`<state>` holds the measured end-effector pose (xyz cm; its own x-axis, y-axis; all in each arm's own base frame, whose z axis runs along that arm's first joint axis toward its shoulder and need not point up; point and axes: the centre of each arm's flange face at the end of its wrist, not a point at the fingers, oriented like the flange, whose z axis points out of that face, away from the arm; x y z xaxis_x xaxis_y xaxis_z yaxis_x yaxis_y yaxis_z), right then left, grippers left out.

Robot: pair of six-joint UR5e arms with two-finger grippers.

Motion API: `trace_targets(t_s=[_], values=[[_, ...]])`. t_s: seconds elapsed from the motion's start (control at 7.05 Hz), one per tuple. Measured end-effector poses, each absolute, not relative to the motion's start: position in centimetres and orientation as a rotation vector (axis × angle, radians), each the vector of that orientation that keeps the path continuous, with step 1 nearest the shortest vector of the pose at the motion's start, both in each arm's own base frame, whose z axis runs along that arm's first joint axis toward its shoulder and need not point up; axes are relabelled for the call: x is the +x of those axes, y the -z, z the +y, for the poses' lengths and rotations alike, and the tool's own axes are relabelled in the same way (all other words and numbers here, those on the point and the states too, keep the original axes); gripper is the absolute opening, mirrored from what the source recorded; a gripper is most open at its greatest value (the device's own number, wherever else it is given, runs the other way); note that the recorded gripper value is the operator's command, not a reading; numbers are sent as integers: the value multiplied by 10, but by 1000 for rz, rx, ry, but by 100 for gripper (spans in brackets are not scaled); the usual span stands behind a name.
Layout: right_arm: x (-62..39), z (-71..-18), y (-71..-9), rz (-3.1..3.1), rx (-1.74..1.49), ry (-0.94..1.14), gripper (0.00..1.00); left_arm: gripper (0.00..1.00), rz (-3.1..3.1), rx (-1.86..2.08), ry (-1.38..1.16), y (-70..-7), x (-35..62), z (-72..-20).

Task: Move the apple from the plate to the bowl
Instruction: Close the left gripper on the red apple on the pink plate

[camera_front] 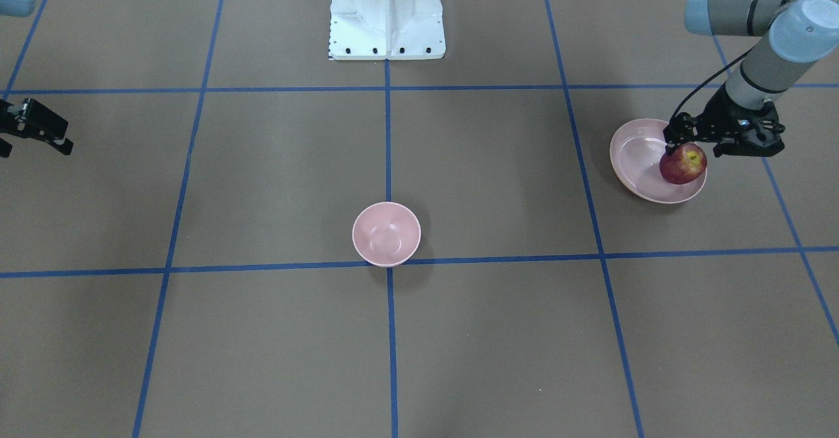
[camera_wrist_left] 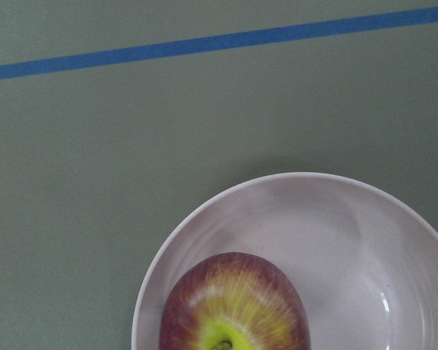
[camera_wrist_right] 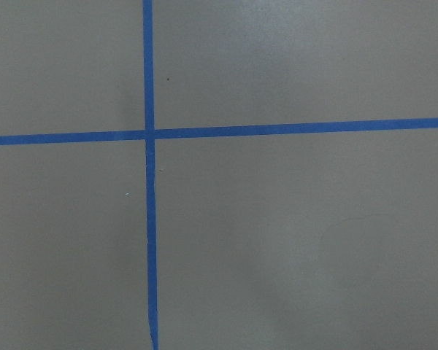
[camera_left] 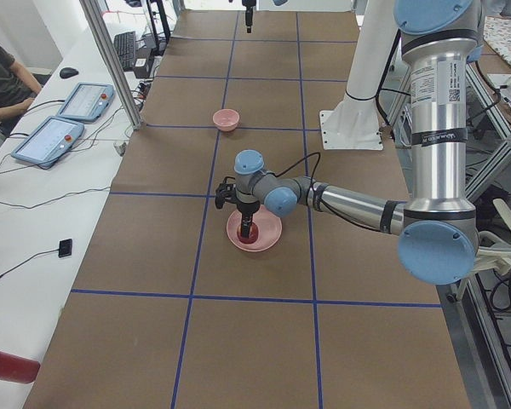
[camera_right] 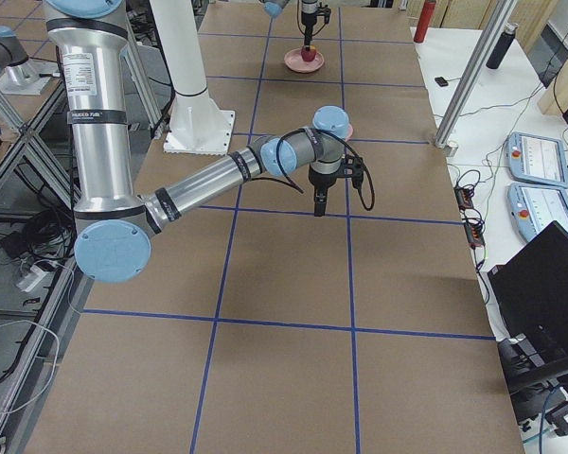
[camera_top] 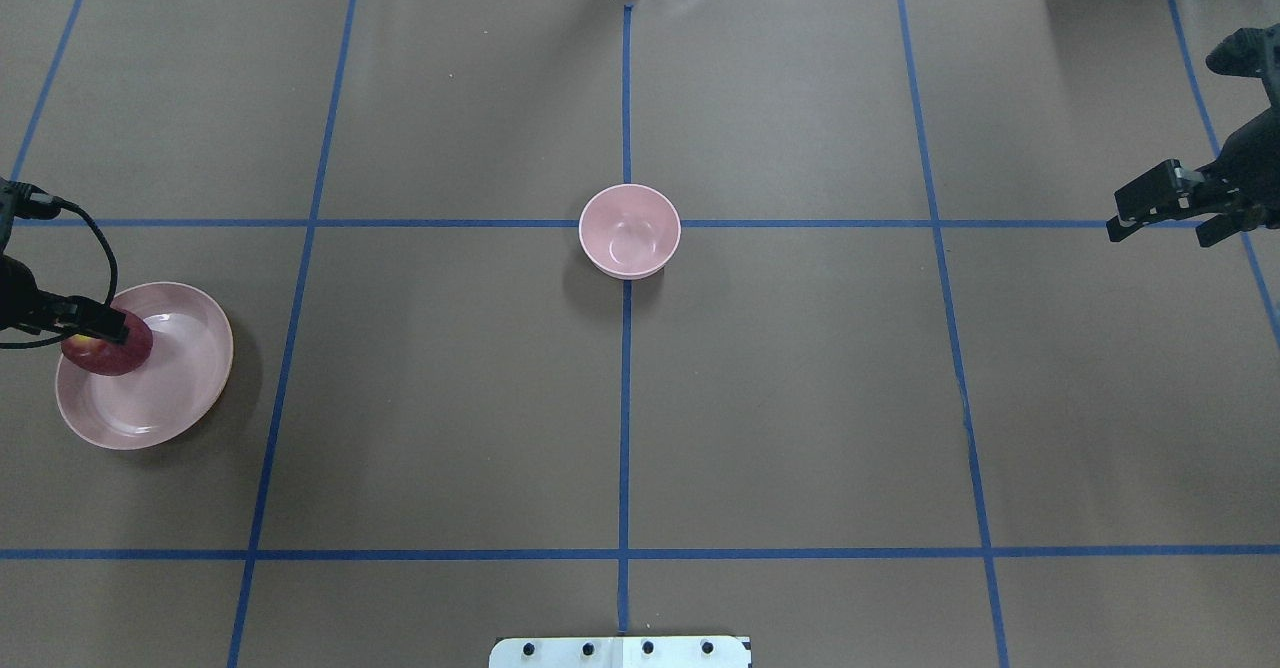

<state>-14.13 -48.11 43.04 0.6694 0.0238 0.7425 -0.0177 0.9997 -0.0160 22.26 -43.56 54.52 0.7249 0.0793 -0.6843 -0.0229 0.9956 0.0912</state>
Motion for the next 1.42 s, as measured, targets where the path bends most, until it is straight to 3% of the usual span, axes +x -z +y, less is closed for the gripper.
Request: trace_targets(t_s=[0.71,0.85,0.99,1.42], values=[[-142,-486,-435,-834,-16,-27,100,96,756,55,-29,-580,235,-447],[-143,-486,-436,-833,-18,-28,100,61,759,52,-34,-583,239,-445],[-143,-486,-438,-832,-22,-30,100,1,765,48,-39,-582,241,-443],[-144,-487,-438,-833,-25,-34,100,0,871,-32,-73,-545,241,-435]])
